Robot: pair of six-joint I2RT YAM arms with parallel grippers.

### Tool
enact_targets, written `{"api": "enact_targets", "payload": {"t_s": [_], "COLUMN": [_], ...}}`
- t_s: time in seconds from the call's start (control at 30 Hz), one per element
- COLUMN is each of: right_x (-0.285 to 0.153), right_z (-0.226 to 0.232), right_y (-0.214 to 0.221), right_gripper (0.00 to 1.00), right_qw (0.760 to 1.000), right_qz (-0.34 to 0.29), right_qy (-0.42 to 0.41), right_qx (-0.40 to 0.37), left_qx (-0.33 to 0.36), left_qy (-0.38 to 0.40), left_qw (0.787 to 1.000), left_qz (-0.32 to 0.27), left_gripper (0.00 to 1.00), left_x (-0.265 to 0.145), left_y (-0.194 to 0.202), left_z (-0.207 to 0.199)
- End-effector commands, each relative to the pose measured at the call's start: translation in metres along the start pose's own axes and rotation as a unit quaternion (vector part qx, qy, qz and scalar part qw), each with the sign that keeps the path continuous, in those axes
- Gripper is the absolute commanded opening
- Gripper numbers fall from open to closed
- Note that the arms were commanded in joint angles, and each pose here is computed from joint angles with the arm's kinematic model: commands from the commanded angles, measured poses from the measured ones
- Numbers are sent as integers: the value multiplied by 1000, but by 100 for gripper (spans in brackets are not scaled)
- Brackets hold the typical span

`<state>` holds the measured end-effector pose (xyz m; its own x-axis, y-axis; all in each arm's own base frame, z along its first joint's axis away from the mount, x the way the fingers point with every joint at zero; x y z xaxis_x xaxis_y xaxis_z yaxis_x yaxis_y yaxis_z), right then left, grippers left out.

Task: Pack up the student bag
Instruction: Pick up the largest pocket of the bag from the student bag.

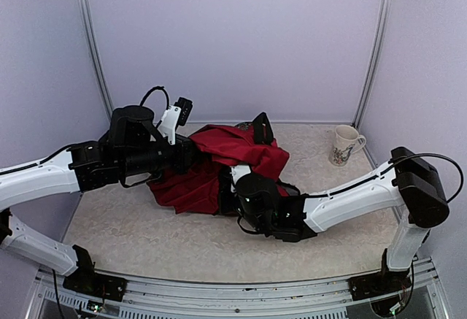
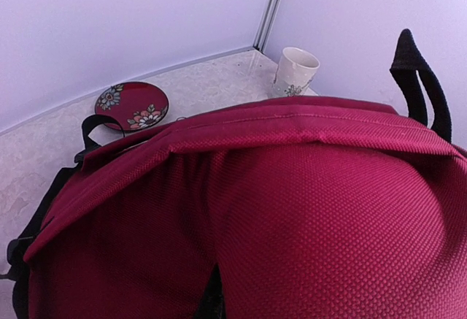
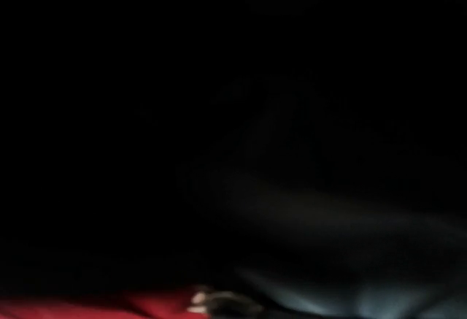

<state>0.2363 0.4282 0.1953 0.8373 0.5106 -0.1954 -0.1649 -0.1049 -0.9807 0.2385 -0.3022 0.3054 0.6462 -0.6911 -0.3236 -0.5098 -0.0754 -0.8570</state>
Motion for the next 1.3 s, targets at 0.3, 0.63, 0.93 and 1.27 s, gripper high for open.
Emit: {"api": "enact_targets", "payload": {"t_s": [0.3, 0.63, 0.93, 1.27], "right_x": [-25, -16, 8, 14], "right_z": [-34, -35, -51, -50], "right_y": [-8, 24, 51, 50], "right_gripper": [0, 0, 14, 0], "right_qw": [993, 989, 992, 992], "right_qz": [-9, 79, 115, 112], "right_qy": [-100, -102, 7, 17], "right_qx": [-62, -77, -43, -45], "left_qx": [6, -39, -56, -52], "left_qy": [121, 160, 199, 194], "left_qw": [986, 980, 972, 973], "left_qz": [-116, -112, -115, -114], "left_gripper": [0, 0, 0, 0], "left_x": [-35, -28, -27, -27], "left_y": [-64, -49, -44, -40], "left_z": [-48, -59, -81, -78]}}
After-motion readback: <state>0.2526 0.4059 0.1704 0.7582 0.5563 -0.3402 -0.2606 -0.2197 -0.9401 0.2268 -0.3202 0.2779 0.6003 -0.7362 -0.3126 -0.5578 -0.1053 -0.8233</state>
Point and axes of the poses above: each gripper's point midway between its finger pads, its own x axis out along the fingers, its own z axis along the line the jaws close on, y = z × x, the point moved 3 cm from there along -x, back along the fingers, and after that the axes turned 11 degrees about -x, right-handed, at the moved point
